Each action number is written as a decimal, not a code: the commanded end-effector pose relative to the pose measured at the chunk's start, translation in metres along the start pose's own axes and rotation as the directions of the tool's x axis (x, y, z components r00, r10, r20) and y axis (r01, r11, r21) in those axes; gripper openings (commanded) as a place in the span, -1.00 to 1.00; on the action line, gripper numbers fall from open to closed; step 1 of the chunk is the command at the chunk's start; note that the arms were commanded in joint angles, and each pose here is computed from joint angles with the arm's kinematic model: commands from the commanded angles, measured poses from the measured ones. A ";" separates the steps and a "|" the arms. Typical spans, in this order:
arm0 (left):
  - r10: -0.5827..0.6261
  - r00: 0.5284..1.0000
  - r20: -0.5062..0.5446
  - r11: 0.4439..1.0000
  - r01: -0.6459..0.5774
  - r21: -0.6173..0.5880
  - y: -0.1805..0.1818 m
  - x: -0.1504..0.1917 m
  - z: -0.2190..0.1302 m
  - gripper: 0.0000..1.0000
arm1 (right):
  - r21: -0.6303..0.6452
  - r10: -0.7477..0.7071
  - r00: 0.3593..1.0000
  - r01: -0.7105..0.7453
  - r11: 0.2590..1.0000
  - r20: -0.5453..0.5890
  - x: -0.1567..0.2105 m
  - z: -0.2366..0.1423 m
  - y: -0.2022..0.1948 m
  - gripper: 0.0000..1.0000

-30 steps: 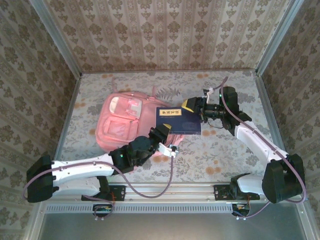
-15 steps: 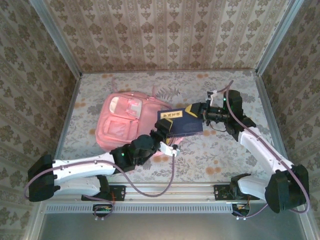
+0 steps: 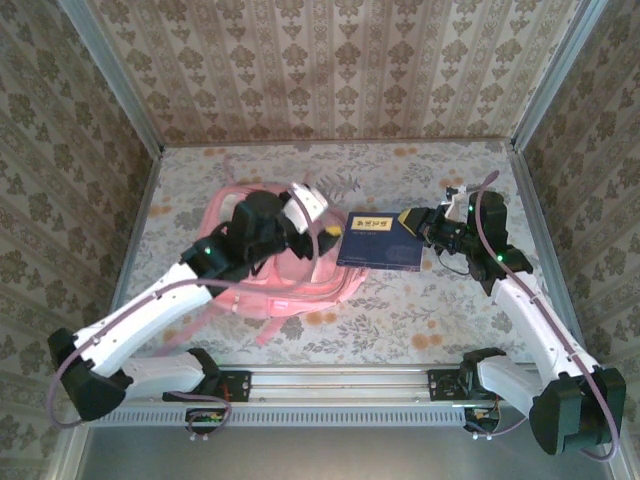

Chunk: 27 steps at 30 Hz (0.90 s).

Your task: Pack books, pencil case, and school supplies into a backpack

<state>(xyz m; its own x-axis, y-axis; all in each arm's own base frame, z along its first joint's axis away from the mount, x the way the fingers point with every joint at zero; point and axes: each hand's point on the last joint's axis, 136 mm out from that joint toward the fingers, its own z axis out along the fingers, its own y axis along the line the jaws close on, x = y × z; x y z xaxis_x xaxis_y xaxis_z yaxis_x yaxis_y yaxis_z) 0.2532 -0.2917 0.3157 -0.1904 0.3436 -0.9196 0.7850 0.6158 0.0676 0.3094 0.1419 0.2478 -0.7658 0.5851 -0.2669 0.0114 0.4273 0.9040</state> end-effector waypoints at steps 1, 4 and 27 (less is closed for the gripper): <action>-0.517 0.838 -0.176 0.816 0.544 0.196 -0.015 0.032 0.012 0.71 | -0.043 -0.064 0.995 0.067 0.997 0.076 -0.011 -0.009 0.015 -1.00; -0.700 0.676 -0.229 0.614 0.734 0.289 -0.014 0.032 0.028 0.73 | -0.086 -0.060 0.992 0.069 0.994 0.107 -0.014 -0.012 0.023 -1.00; -0.821 0.327 -0.467 0.007 0.825 0.565 -0.045 -0.001 0.080 -0.70 | -0.146 0.054 0.983 -0.028 0.989 0.178 -0.031 -0.006 0.020 -1.00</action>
<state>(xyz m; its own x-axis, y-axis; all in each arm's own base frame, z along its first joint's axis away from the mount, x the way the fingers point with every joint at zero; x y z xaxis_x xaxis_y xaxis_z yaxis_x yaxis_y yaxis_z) 0.2744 -0.3738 0.2576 -0.9848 -0.0913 -0.1477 0.1480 0.0037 -0.9890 0.3263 0.1333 0.2706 -0.6686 0.6966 -0.2603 -0.0468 0.3099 0.9496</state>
